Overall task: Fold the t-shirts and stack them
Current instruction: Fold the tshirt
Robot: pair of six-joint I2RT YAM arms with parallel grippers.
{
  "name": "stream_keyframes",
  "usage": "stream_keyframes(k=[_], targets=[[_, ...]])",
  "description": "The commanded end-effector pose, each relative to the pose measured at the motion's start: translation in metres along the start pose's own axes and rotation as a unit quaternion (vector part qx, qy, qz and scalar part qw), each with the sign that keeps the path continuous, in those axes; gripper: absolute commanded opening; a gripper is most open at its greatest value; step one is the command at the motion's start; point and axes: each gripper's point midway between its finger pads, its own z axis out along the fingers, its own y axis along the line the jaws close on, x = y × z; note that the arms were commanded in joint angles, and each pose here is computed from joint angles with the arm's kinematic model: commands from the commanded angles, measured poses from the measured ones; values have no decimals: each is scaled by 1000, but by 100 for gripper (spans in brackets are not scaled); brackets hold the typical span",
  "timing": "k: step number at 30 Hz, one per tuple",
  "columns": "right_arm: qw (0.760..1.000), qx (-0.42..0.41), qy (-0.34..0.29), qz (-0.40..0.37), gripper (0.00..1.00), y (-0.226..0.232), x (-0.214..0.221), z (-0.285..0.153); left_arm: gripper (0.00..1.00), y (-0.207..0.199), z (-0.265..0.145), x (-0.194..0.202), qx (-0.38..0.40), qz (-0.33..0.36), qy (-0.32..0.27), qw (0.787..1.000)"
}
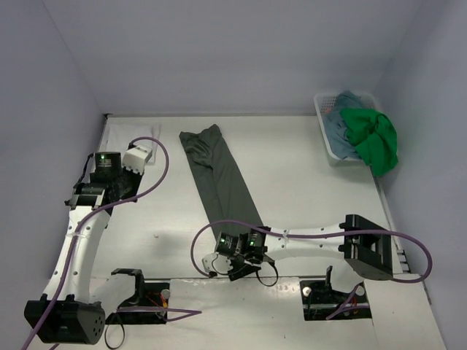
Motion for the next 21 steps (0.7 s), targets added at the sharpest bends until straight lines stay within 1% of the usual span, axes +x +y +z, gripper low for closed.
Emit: stream_keyframes(k=[1, 12, 17, 21], targets=[[1000, -15, 0, 6, 60, 11, -9, -1, 5, 4, -6, -24, 1, -11, -44, 999], [999, -37, 22, 2, 59, 26, -5, 13, 5, 2, -8, -27, 10, -19, -49, 999], [999, -36, 25, 3, 55, 24, -4, 16, 5, 1, -7, -28, 14, -20, -49, 998], [1000, -19, 14, 8, 55, 15, -10, 10, 5, 2, -9, -30, 13, -21, -52, 998]])
